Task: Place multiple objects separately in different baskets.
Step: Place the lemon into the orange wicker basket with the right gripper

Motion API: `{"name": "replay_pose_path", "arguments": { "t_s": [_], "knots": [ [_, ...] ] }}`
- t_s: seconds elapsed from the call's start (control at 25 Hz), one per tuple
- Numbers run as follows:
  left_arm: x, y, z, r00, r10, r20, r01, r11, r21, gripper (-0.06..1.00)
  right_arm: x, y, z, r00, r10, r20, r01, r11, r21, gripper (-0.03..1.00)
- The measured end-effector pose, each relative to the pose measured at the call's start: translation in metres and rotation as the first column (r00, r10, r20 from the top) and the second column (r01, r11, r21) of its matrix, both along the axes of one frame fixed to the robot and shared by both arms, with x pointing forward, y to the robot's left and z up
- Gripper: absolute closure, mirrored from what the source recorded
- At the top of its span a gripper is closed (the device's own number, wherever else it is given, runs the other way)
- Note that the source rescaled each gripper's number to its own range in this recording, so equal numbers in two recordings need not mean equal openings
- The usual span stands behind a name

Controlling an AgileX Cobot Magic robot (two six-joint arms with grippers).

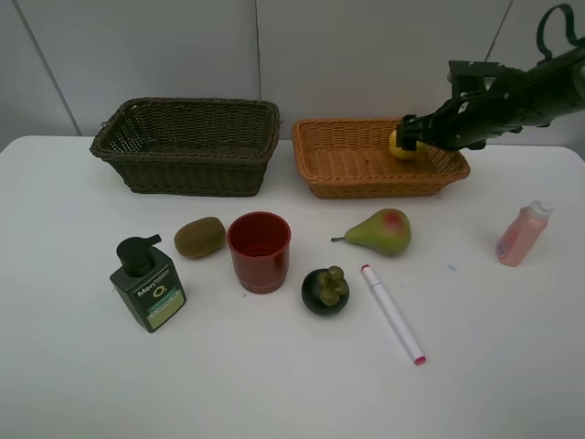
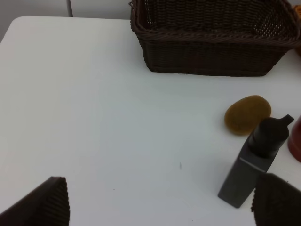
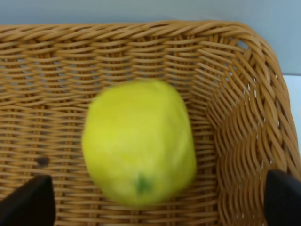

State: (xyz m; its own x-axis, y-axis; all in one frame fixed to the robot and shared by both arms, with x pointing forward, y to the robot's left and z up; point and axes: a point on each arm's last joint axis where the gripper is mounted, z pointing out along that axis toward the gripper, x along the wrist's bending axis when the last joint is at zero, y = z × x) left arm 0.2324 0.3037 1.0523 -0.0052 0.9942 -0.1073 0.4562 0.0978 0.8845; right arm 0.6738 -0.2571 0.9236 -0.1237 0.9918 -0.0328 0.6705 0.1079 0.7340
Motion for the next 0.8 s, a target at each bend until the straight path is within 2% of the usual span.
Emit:
{"name": "replay_pose_path", "arguments": {
  "t_s": [0.64,0.8],
  "knots": [
    [0.000,0.000,0.000,1.000,0.000,0.000,0.000,1.000,0.000,-0.06,-0.001,0.000,0.001,1.000,-0.010,-0.013,0.010,1.000,0.010,-0.03],
    [0.000,0.000,0.000,1.000,0.000,0.000,0.000,1.000,0.000,-0.06,-0.004,0.000,0.011,1.000,-0.010,-0.015,0.010,1.000,0.010,-0.03]
  ]
}}
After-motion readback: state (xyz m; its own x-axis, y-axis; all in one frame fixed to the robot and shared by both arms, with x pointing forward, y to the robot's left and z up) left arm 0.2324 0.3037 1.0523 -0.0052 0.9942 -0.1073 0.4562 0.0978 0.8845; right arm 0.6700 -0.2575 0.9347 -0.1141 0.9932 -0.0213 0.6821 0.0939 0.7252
